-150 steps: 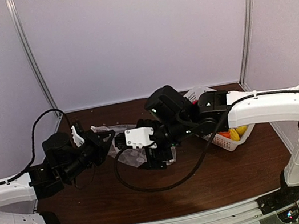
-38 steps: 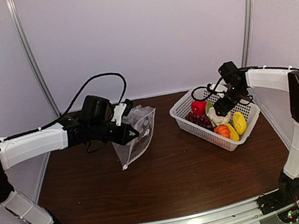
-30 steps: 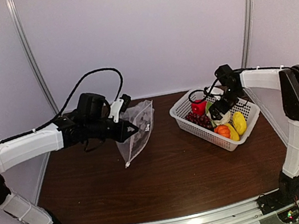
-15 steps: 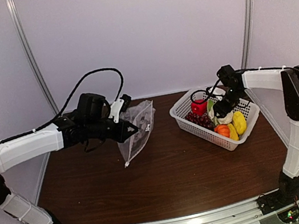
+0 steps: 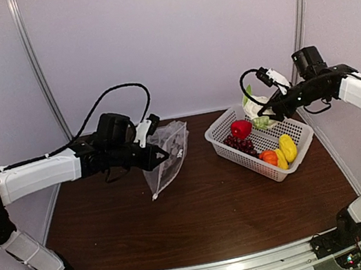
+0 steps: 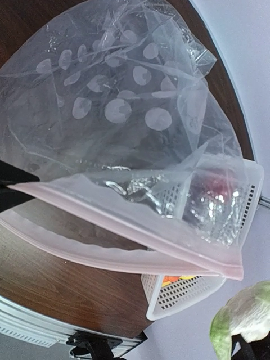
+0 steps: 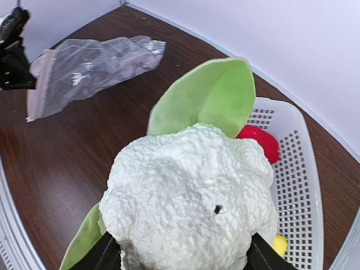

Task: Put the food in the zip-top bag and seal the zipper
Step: Pick up the fake vegetable from the bin, then place the fake vegetable in the zipper food storage bag.

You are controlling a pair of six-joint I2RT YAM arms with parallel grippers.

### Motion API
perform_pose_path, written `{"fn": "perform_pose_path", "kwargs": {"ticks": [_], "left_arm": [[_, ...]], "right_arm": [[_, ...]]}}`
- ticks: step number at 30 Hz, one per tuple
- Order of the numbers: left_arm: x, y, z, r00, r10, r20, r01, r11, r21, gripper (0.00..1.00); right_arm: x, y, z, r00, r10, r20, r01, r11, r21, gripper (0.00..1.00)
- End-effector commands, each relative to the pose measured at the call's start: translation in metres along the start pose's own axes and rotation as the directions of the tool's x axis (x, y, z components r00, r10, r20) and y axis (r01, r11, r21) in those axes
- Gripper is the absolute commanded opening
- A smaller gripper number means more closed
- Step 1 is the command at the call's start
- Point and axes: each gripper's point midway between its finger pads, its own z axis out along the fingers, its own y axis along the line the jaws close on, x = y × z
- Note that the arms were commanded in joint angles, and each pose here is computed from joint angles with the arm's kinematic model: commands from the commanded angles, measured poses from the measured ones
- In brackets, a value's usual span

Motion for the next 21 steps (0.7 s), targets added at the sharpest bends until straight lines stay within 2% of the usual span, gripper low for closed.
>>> {"fn": "perform_pose_path", "kwargs": {"ticks": [1,6,11,17,21], "left_arm": [[-0.012,-0.007,0.014,0.994,-0.095,0.045,0.091,0.993,0.076,0.0],[-0.023,-0.008,0.022,0.974,-0.215,0.077,0.207,0.973,0.099,0.0],[-0.045,-0.018,0.022,0.935,-0.321,0.149,0.304,0.944,0.124,0.0],[-0.064,-0.048,0.023,0.928,-0.322,0.19,0.301,0.944,0.134,0.0],[-0.069,-0.072,0.022,0.927,-0.328,0.183,0.3,0.939,0.168,0.0]], "right_arm": [[-0.013,0.093,-0.019,0.991,-0.092,0.102,0.122,0.93,-0.347,0.53],[-0.026,0.155,-0.037,0.963,-0.199,0.182,0.265,0.824,-0.5,0.54],[-0.042,0.198,-0.043,0.952,-0.207,0.227,0.305,0.724,-0.619,0.55],[-0.059,0.219,-0.027,0.95,-0.205,0.236,0.311,0.695,-0.649,0.54],[-0.059,0.224,-0.006,0.967,-0.151,0.205,0.253,0.669,-0.699,0.54]]}}
